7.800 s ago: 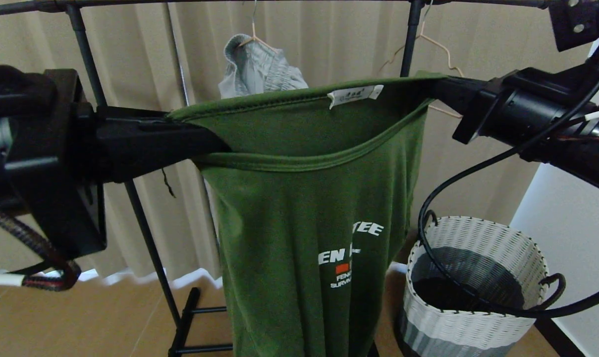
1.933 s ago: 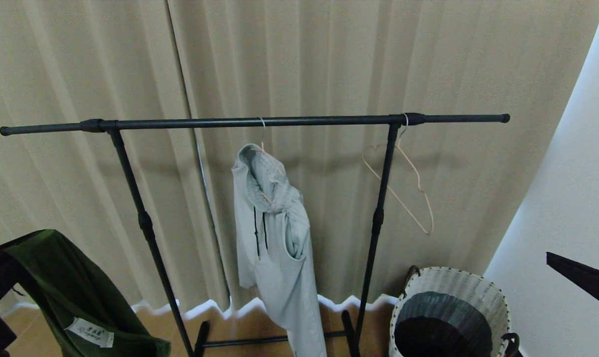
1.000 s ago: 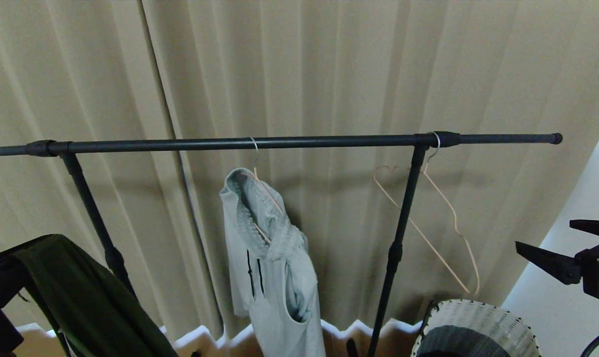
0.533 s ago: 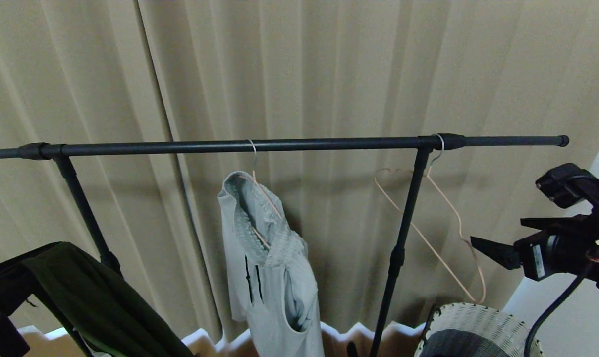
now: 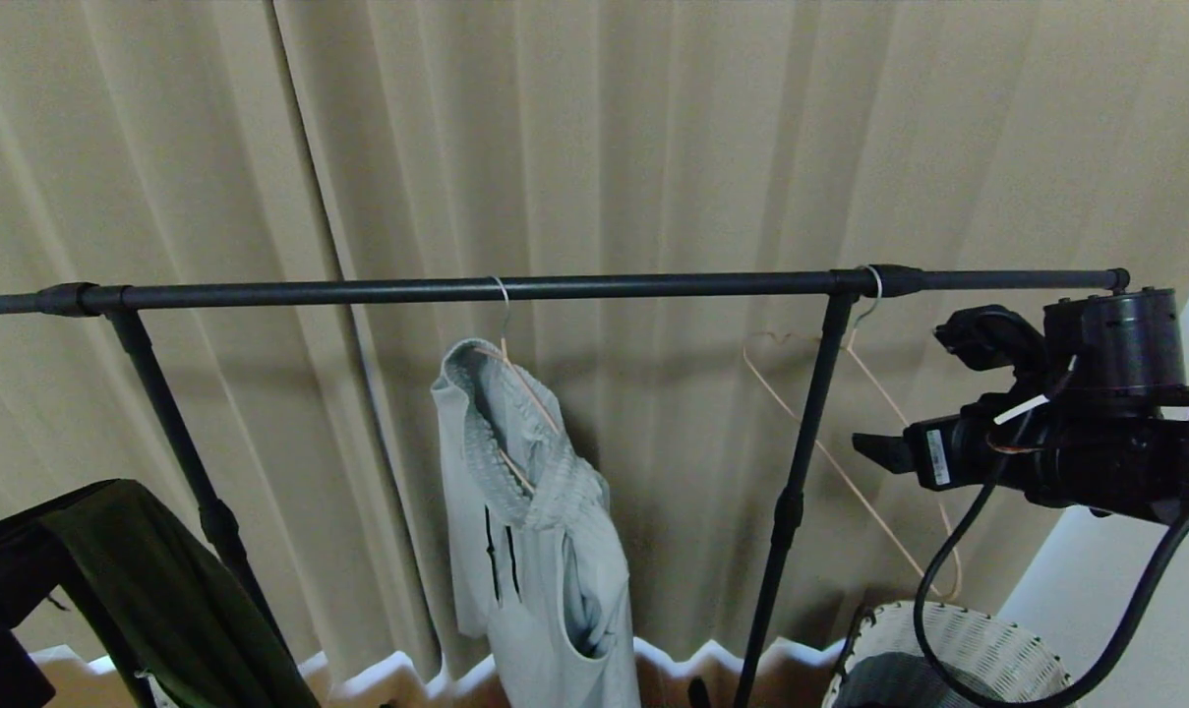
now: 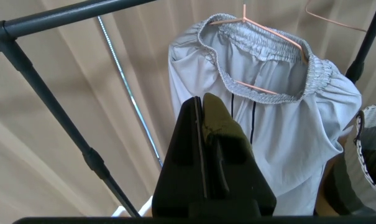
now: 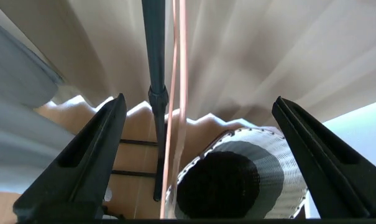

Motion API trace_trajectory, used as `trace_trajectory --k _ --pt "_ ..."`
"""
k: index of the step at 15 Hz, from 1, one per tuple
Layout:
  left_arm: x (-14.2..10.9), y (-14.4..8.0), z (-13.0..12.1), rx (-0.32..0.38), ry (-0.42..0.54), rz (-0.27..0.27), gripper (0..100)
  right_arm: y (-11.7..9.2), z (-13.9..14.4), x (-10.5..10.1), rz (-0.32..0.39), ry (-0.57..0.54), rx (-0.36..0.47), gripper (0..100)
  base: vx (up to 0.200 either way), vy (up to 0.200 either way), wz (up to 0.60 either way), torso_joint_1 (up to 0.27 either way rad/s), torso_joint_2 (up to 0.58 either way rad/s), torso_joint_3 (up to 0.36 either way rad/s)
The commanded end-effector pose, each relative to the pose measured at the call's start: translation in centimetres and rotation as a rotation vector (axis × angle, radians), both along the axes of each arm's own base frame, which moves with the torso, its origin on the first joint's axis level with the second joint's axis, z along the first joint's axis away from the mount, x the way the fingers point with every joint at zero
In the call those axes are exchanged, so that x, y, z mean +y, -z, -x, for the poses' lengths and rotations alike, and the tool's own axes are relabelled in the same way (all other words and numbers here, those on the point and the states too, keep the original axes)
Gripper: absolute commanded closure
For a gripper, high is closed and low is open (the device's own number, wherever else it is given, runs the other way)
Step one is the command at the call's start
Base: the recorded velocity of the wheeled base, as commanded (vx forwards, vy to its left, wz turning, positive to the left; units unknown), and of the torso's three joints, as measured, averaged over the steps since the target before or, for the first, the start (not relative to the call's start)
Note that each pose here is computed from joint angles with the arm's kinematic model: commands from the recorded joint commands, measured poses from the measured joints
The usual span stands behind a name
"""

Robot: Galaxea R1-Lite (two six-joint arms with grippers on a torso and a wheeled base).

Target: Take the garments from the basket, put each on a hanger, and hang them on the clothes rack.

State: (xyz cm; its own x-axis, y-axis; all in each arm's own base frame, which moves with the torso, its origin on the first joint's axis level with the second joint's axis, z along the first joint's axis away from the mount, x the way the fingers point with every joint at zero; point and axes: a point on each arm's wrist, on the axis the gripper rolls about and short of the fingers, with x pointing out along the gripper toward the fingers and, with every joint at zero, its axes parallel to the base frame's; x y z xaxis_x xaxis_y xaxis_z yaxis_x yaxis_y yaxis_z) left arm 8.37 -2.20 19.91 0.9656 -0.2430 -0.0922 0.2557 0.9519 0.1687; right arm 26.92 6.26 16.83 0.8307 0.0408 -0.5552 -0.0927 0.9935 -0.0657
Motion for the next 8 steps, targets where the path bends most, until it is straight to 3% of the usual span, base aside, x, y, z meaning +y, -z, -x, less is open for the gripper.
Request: trace_trajectory --k 1,8 --pt "0.02 -0.05 0.08 -0.005 0.000 0.001 100 1.37 -0.87 0.24 0.009 0.004 0.047 0 0.000 0.000 0.00 0.000 0.00 0.000" --pt "0.06 -0.13 0.26 -0.014 0.000 0.004 100 1.71 -1.25 0.41 0.006 0.014 0.051 0 0.000 0.000 0.00 0.000 0.00 0.000"
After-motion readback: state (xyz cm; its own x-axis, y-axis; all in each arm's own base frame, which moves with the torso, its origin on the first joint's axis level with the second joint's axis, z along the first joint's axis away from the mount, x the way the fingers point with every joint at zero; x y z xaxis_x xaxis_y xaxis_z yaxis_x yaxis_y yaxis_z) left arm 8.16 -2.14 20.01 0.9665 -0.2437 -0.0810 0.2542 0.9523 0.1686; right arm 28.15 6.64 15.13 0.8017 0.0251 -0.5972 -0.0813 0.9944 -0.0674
